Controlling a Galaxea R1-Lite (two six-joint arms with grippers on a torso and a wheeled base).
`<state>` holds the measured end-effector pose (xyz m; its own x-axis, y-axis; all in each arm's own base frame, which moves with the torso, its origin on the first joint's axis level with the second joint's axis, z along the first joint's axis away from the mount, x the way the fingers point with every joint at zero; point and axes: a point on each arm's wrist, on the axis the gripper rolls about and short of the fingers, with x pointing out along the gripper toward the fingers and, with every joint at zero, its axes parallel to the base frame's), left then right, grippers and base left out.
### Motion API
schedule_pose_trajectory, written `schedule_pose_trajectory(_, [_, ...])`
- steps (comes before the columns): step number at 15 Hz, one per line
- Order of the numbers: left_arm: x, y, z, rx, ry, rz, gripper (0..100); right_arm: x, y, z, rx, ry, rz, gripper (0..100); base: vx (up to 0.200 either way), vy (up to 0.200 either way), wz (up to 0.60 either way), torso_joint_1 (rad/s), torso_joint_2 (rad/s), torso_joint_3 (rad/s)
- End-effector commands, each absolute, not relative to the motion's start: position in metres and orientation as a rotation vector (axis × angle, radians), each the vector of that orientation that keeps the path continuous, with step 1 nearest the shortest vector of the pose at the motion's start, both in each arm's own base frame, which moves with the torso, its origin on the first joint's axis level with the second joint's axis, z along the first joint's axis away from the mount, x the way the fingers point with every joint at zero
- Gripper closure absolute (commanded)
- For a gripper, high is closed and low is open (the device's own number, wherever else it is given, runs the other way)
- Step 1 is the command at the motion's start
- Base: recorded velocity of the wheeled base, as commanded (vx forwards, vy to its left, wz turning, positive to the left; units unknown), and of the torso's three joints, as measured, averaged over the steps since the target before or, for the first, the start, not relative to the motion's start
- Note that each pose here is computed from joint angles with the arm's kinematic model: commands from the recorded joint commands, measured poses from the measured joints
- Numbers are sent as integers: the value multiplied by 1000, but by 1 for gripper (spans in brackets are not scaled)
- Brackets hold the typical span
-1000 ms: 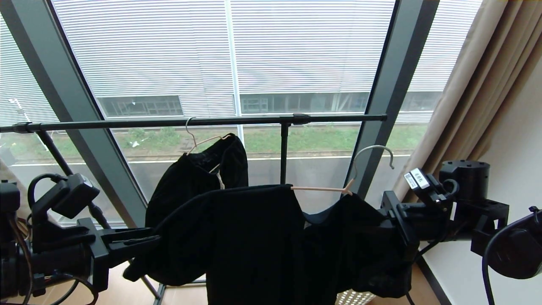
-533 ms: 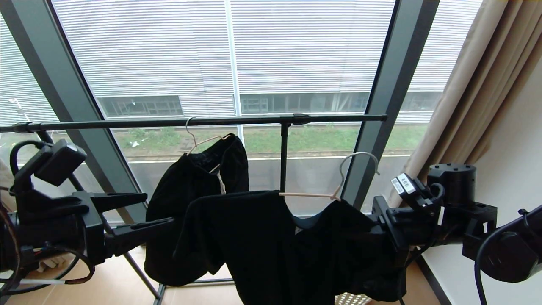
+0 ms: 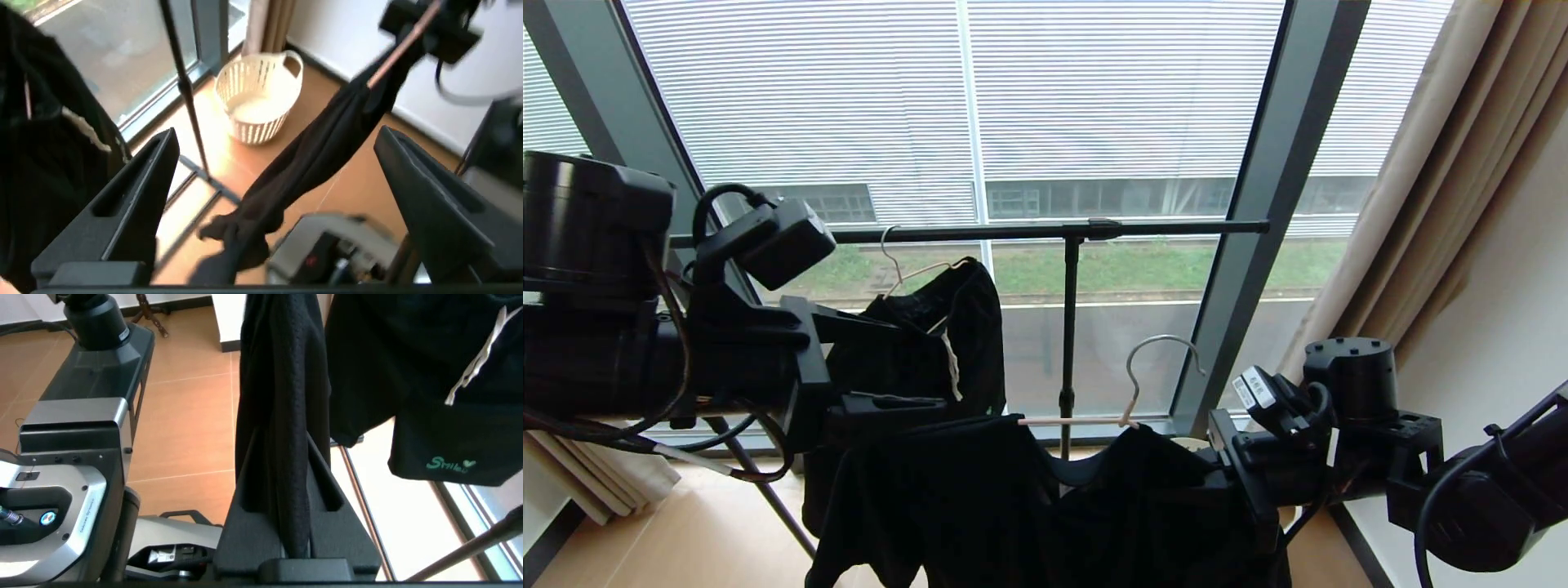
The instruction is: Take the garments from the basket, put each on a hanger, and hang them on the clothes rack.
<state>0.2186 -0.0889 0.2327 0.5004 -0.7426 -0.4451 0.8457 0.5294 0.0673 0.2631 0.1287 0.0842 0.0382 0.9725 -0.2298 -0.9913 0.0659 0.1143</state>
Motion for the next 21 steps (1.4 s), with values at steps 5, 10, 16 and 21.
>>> schedule_pose_trajectory(5, [228,-132,208,394,425,-1147,0,260,133,83,-86,280,1526,100,0,0,0,0,0,0])
schedule_pose_trajectory(10, [227,-151,194,412,466,-1222,0,258,132,83,-88,277,1526,100,0,0,0,0,0,0])
schedule_pose_trajectory(16, [230,-156,183,412,507,-1235,0,255,131,89,-95,256,1525,100,0,0,0,0,0,0])
schedule_pose_trajectory(21, [230,-156,183,411,508,-1236,100,253,130,91,-98,250,1525,100,0,0,0,0,0,0])
